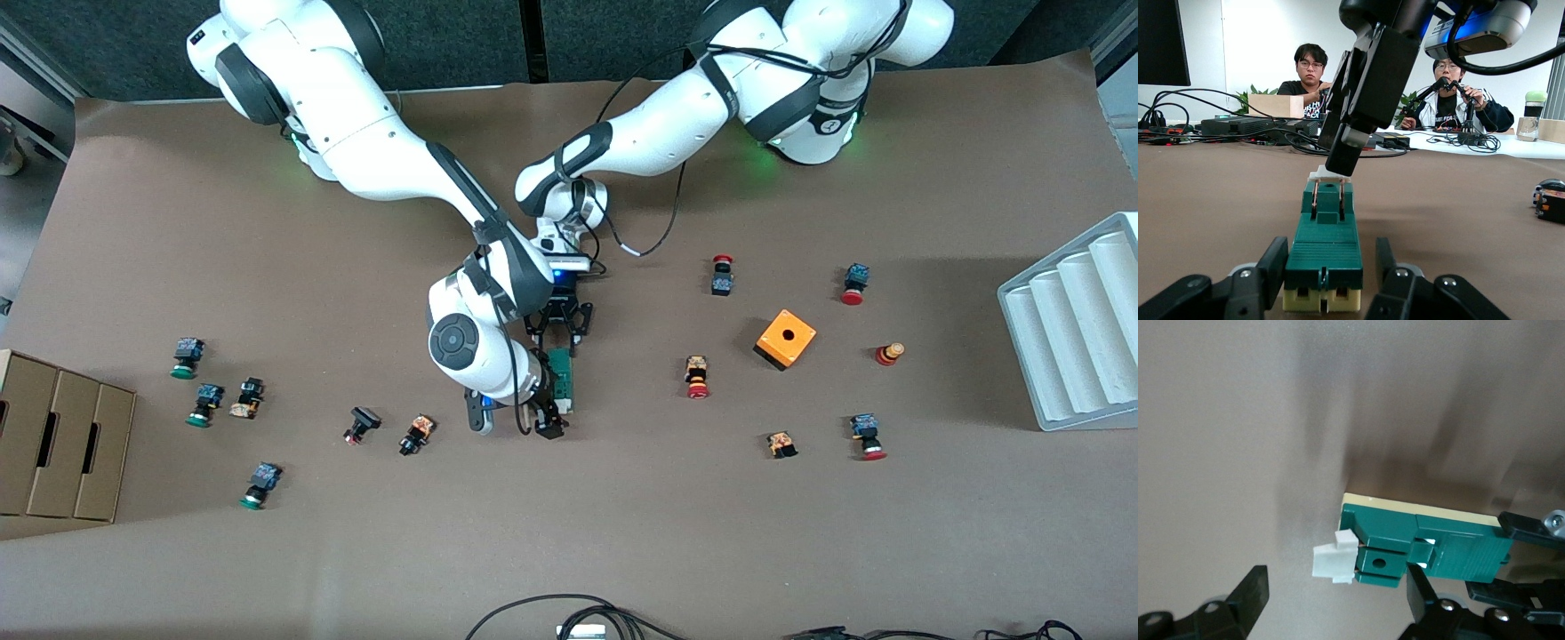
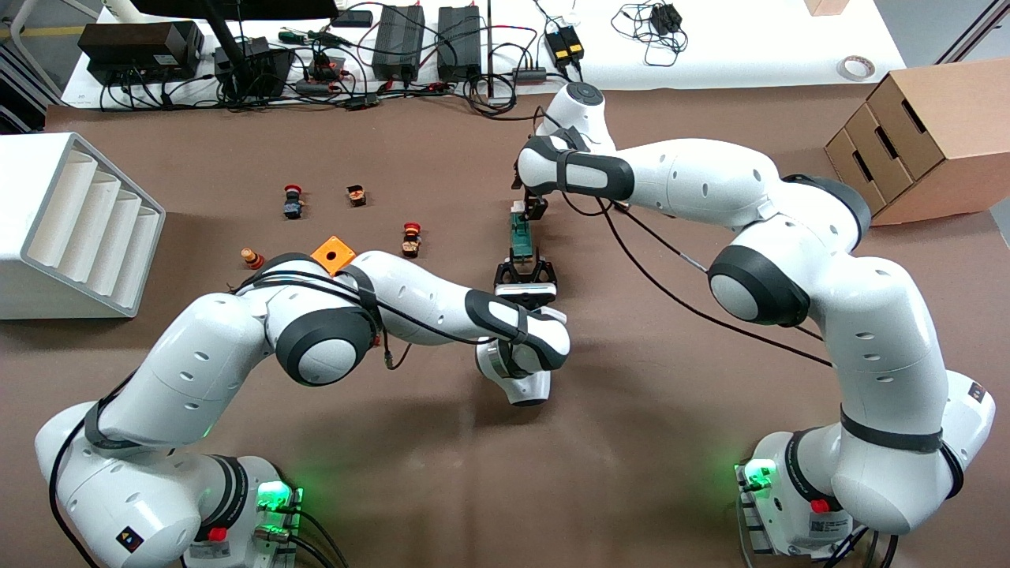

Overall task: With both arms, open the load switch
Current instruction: 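Lower the right gripper fingers around the white lever of the switch, then close the right gripper on the white lever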

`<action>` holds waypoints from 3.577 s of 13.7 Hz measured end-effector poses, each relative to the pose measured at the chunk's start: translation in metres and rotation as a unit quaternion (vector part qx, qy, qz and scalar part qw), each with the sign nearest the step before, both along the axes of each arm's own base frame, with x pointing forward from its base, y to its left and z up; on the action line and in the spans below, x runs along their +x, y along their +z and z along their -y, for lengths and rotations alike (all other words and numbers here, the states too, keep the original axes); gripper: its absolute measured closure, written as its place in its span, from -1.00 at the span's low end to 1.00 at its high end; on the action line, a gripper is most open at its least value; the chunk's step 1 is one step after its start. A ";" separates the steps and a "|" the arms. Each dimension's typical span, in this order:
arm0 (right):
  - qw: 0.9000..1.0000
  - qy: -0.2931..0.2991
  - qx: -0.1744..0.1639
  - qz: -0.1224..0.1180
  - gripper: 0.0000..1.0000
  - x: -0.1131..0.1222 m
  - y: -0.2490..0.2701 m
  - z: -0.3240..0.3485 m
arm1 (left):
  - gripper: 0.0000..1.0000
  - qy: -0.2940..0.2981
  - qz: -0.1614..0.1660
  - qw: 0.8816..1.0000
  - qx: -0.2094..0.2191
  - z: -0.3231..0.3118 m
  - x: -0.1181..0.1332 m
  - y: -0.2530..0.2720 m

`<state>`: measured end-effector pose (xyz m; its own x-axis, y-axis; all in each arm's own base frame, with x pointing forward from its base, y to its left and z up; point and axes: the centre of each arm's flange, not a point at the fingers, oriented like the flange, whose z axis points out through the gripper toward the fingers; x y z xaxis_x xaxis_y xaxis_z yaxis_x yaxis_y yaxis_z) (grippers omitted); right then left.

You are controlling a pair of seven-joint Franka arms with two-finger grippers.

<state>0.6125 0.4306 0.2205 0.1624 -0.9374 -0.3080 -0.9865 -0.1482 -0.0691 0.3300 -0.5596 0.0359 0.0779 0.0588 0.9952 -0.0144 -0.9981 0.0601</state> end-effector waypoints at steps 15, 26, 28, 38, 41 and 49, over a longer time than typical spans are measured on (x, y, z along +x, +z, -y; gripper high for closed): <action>0.999 -0.021 0.009 -0.023 -0.21 -0.002 -0.009 0.000 | -0.21 0.000 0.000 1.000 -0.001 0.000 0.000 0.000; 0.999 -0.026 0.012 -0.023 0.04 0.001 -0.007 0.001 | -0.21 0.000 0.000 1.000 -0.001 0.000 0.000 0.000; 0.999 -0.026 0.012 -0.023 0.04 0.001 -0.007 0.001 | -0.21 0.000 0.000 1.000 -0.001 0.000 0.000 0.000; 0.999 -0.026 0.013 -0.024 0.04 0.000 -0.007 0.000 | -0.20 0.000 0.000 1.000 -0.001 0.000 0.000 0.000; 0.999 -0.026 0.013 -0.024 0.04 0.000 -0.006 0.001 | -0.20 0.000 0.000 1.000 -0.001 0.000 0.000 0.000; 0.999 -0.027 0.014 -0.024 0.04 -0.001 -0.004 0.000 | -0.18 0.001 0.000 1.000 -0.002 0.000 0.000 0.000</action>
